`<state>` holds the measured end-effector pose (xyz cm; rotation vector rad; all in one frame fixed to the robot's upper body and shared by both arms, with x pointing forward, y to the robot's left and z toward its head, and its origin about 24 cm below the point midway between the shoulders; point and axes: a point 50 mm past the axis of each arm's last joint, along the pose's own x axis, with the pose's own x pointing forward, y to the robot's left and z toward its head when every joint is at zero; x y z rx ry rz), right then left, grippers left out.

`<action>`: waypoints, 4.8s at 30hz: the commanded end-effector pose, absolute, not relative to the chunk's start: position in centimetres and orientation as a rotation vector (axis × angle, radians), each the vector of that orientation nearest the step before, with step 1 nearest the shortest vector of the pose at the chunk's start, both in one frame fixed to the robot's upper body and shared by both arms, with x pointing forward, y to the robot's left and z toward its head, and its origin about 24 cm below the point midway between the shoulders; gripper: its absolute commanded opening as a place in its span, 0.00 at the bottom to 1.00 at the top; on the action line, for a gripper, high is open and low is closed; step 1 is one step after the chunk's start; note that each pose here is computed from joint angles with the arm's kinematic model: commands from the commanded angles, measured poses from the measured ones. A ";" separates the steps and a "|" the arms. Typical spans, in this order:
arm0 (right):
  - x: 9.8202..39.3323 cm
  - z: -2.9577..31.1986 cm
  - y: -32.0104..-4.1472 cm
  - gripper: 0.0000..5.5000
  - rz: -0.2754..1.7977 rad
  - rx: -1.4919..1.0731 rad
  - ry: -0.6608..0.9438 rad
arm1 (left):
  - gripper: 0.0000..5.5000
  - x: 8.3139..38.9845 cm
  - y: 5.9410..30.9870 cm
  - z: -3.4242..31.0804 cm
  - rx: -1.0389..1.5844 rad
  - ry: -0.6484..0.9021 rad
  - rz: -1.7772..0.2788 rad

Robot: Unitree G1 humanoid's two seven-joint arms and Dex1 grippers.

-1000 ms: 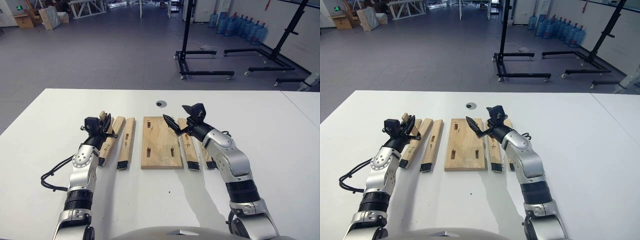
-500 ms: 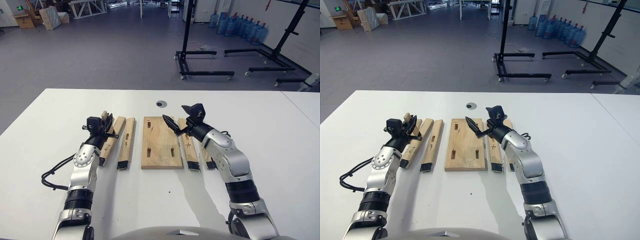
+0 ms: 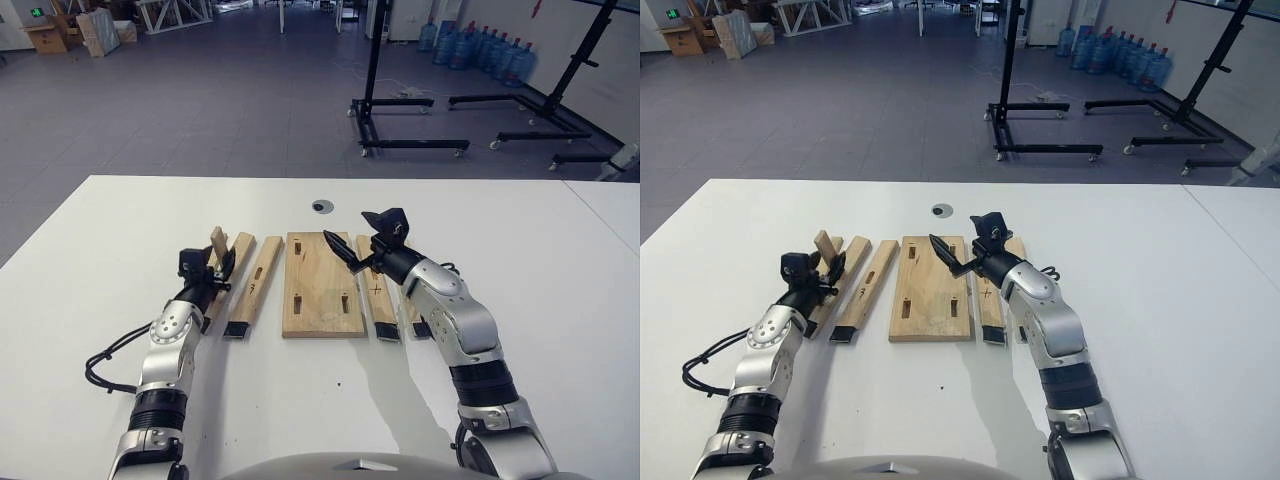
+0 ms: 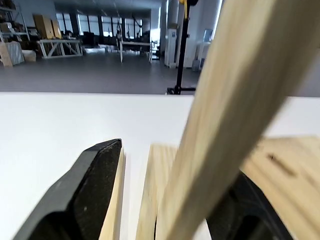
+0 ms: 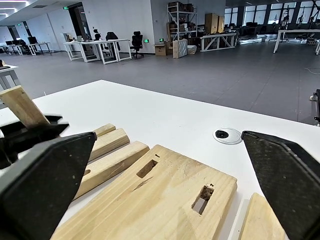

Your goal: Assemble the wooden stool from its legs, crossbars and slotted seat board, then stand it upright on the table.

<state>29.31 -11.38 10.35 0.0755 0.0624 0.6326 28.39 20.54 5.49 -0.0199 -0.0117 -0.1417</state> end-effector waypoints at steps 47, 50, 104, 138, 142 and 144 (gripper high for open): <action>28.8 10.4 -13.5 0.97 0.525 0.081 0.040 | 0.46 26.5 28.0 20.3 0.120 0.262 0.137; 28.6 10.2 -14.1 0.97 0.504 0.074 0.044 | 0.46 24.7 28.0 16.7 0.198 0.449 0.087; 28.8 9.8 -12.3 0.97 0.543 0.099 0.060 | 0.65 22.8 21.6 3.9 0.090 0.799 -0.128; 33.1 27.6 -17.9 0.97 1.010 0.982 -0.068 | 0.37 25.0 15.3 18.5 -0.767 0.046 -0.975; 32.2 26.2 -14.4 0.97 1.233 1.062 0.104 | 0.37 24.6 13.9 17.8 -0.882 0.115 -1.074; 31.9 25.6 -13.8 0.97 1.276 1.095 0.148 | 0.37 24.6 13.6 17.8 -0.913 0.140 -1.094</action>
